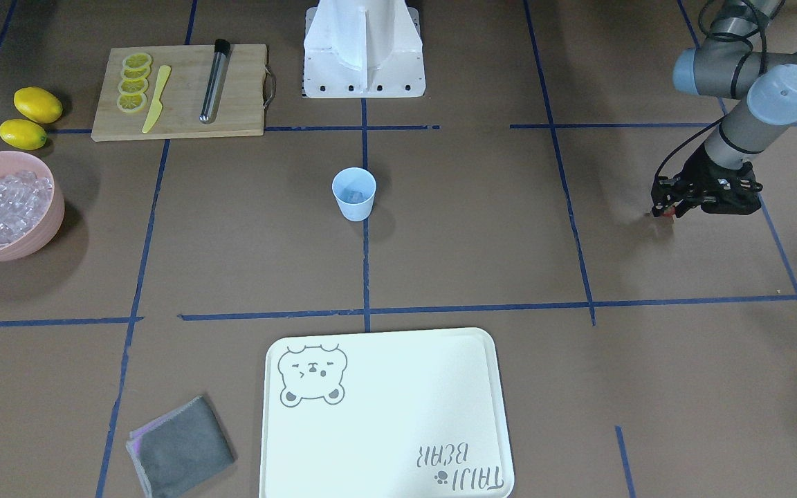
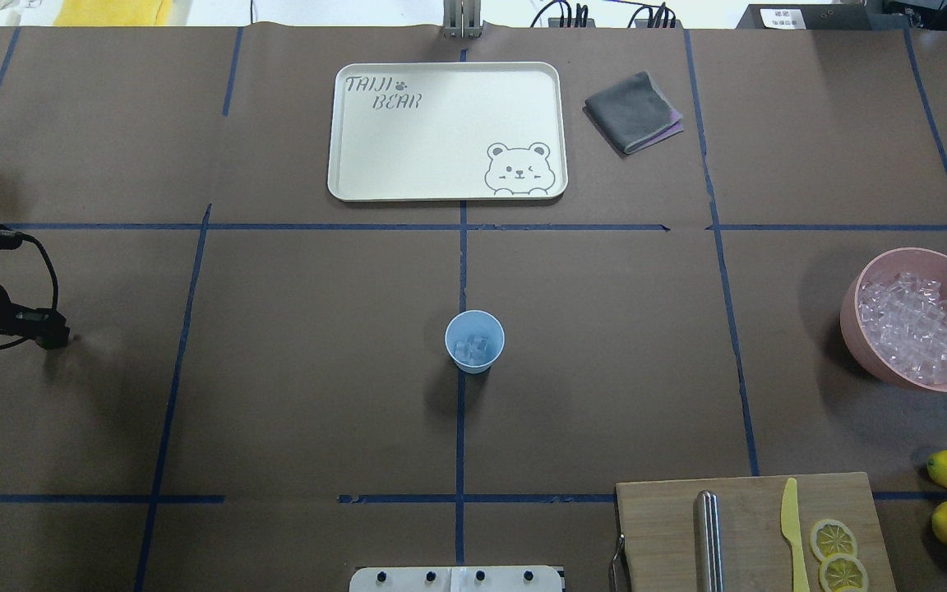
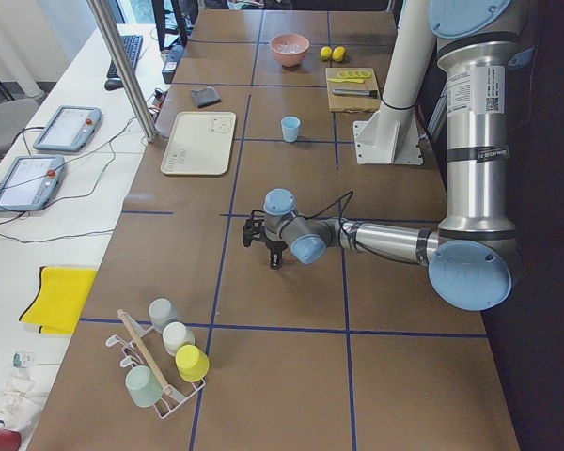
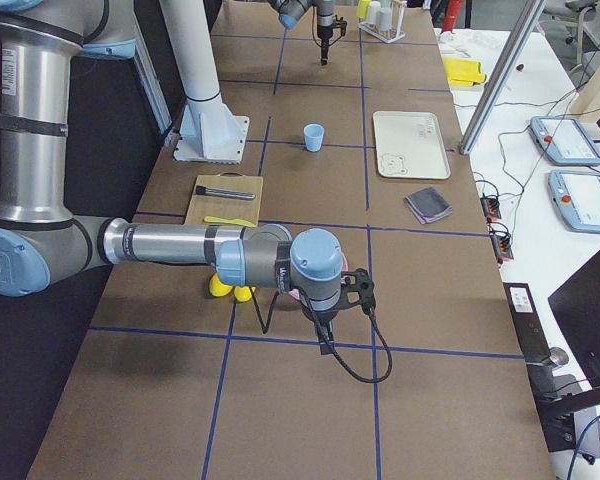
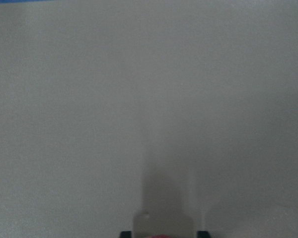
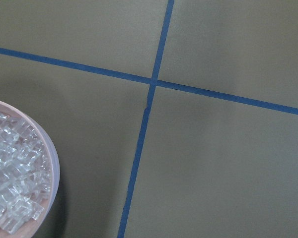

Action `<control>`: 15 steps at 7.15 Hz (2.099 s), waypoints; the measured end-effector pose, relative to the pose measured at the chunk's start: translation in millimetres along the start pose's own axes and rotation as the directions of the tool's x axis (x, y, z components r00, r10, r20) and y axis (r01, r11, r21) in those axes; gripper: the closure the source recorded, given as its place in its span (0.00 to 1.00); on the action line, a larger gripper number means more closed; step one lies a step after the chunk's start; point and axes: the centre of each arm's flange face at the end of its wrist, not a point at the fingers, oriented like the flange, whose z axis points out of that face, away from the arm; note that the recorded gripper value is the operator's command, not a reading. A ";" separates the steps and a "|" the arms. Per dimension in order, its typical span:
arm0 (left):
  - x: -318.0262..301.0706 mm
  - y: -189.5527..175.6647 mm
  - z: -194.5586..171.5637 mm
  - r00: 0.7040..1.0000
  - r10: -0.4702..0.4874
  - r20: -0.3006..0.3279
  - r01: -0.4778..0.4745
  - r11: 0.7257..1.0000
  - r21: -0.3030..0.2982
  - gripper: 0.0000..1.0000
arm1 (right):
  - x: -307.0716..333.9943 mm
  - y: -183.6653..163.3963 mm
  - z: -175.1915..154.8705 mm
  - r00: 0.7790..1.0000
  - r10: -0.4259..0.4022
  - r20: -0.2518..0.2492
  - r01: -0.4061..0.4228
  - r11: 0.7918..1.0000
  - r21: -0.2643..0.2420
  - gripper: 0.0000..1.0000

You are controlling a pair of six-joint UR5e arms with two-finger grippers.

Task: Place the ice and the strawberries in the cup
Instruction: 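Lower the left gripper onto the red strawberry and grasp it, then lift the strawberry and carry it with the left gripper over the blue cup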

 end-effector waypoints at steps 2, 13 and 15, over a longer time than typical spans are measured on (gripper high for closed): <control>0.3 1.4 -6.6 1.000 0.000 -0.004 0.000 1.000 0.004 0.96 | -0.2 -0.1 -0.3 1.000 0.001 0.000 -0.001 1.000 0.001 0.00; 192.6 -76.2 -213.0 0.999 0.048 0.004 -0.048 0.999 -0.016 0.98 | -1.8 -1.6 -2.0 1.000 0.001 0.001 -0.001 1.000 0.005 0.00; 283.8 -76.9 -221.8 0.995 0.091 0.036 -0.090 0.995 -0.029 0.98 | -1.8 -1.5 -1.9 1.000 0.002 0.002 -0.002 1.000 0.005 0.00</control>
